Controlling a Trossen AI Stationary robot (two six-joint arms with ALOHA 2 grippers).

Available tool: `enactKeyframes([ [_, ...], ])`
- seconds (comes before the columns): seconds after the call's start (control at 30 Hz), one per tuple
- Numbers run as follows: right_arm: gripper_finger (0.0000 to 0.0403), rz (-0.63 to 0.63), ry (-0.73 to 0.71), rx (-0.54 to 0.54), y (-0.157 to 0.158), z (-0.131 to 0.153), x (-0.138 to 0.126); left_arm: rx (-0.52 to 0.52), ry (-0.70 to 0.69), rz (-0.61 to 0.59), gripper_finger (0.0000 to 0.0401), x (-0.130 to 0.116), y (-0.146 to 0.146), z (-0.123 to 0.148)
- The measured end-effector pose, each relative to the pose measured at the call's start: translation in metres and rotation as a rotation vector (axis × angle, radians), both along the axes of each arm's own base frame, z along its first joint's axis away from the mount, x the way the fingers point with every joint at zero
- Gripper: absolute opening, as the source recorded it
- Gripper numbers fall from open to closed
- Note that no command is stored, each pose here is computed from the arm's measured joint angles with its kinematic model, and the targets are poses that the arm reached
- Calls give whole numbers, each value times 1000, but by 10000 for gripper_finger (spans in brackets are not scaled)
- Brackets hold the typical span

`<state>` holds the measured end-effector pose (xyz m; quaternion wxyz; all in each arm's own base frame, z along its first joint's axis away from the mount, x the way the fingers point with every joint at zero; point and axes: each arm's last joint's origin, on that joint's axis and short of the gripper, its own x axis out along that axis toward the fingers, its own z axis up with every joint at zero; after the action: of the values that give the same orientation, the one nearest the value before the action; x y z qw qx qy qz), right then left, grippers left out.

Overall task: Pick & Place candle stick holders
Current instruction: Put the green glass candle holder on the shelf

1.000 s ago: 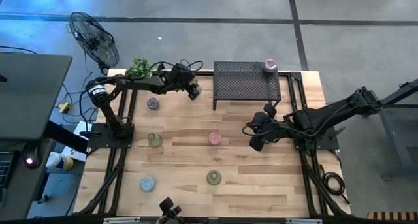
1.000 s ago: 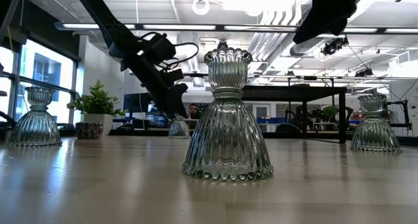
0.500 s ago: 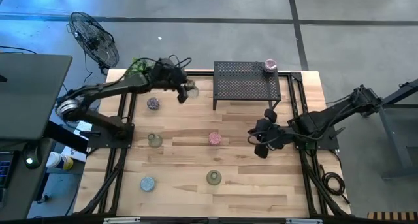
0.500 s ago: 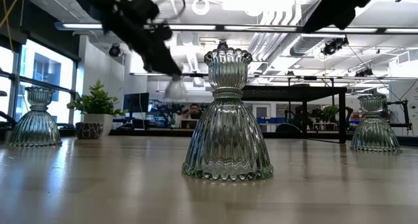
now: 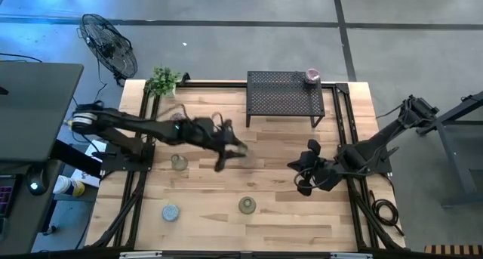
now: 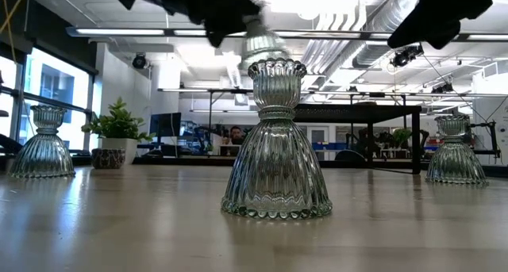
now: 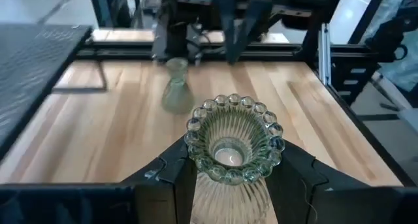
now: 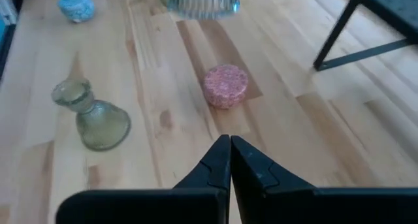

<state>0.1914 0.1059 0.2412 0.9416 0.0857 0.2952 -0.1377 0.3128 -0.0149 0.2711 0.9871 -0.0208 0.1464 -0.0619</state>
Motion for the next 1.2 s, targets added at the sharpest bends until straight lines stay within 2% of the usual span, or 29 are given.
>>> enactKeyframes([
  [0.13, 2, 0, -4, 1, 0, 0, 0, 3, 12, 7, 141, 24, -14, -31],
  [0.33, 2, 2, -3, -1, 0, 0, 0, 8, 87, 40, 141, 52, -15, -71],
  [0.6, 2, 17, -11, -6, 1, 1, 1, 34, 143, -74, 141, 79, -40, -99],
  [0.87, 2, 24, -15, -1, 1, 2, 1, 46, 182, -59, 145, 85, -41, -111],
  [1.2, 2, 25, -14, -1, 1, 2, 1, 28, 191, -84, 232, 84, -43, -111],
])
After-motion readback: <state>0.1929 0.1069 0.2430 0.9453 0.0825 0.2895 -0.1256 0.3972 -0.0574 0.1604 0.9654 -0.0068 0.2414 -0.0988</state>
